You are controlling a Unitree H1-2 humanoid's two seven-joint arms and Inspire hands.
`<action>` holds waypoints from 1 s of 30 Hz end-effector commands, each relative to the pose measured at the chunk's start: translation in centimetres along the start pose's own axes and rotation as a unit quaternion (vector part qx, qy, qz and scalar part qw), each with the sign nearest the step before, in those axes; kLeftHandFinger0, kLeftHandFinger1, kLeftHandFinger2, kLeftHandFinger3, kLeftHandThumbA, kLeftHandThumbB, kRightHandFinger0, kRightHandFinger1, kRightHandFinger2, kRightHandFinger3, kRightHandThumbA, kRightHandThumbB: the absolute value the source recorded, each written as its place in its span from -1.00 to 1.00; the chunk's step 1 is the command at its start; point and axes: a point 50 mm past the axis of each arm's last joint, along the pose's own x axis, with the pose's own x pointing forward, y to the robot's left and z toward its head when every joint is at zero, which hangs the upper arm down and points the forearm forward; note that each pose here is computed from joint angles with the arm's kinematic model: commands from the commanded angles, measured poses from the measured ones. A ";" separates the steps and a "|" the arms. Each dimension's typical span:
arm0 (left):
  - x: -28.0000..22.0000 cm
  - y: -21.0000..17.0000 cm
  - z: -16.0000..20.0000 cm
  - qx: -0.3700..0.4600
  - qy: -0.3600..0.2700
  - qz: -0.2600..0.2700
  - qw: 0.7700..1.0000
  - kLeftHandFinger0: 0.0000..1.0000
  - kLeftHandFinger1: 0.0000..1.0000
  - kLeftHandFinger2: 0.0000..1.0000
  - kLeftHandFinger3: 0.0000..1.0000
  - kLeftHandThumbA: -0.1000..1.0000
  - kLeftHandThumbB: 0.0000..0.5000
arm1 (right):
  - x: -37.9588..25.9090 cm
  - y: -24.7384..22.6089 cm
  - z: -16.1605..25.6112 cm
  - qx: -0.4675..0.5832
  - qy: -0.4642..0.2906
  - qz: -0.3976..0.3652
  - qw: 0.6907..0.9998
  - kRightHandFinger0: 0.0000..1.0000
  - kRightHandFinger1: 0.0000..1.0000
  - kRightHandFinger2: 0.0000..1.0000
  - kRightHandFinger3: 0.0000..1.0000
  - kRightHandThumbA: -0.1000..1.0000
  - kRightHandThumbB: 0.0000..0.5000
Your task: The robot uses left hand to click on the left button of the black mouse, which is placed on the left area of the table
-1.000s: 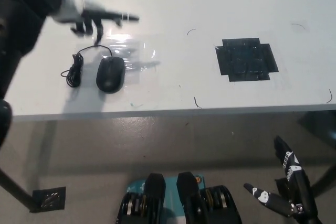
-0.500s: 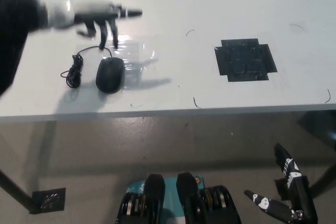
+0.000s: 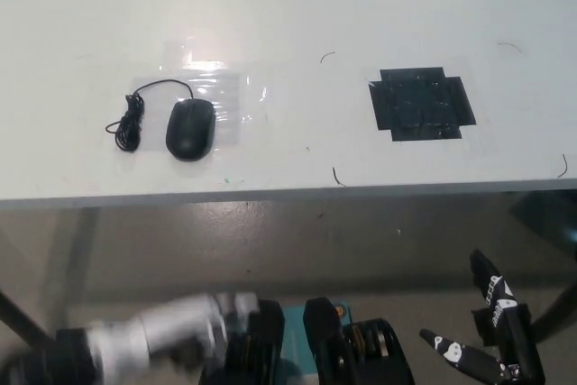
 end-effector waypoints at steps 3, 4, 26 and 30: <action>-6.2 -6.7 3.1 -0.005 -0.259 0.389 0.884 -0.99 -0.98 -0.91 0.72 1.00 -0.29 | -0.8 -0.9 0.9 -0.006 -0.033 -0.008 0.999 1.00 1.00 1.00 1.00 0.96 -0.59; -5.5 -6.6 1.8 -0.013 -0.232 0.405 0.885 -0.96 -0.97 -0.86 0.69 1.00 -0.25 | -0.8 -1.0 0.9 -0.006 -0.034 -0.006 0.999 1.00 1.00 1.00 1.00 0.96 -0.60; -1.5 -4.2 -6.5 -0.071 -0.090 0.437 0.892 1.00 1.00 1.00 1.00 1.00 -0.24 | 0.3 -0.1 1.0 -0.004 -0.040 0.010 0.999 1.00 1.00 1.00 1.00 0.89 -0.54; -1.4 -4.0 -6.4 -0.068 -0.093 0.444 0.889 1.00 1.00 1.00 1.00 1.00 -0.25 | 0.6 0.0 1.1 -0.005 -0.042 0.012 0.999 1.00 1.00 1.00 1.00 0.89 -0.51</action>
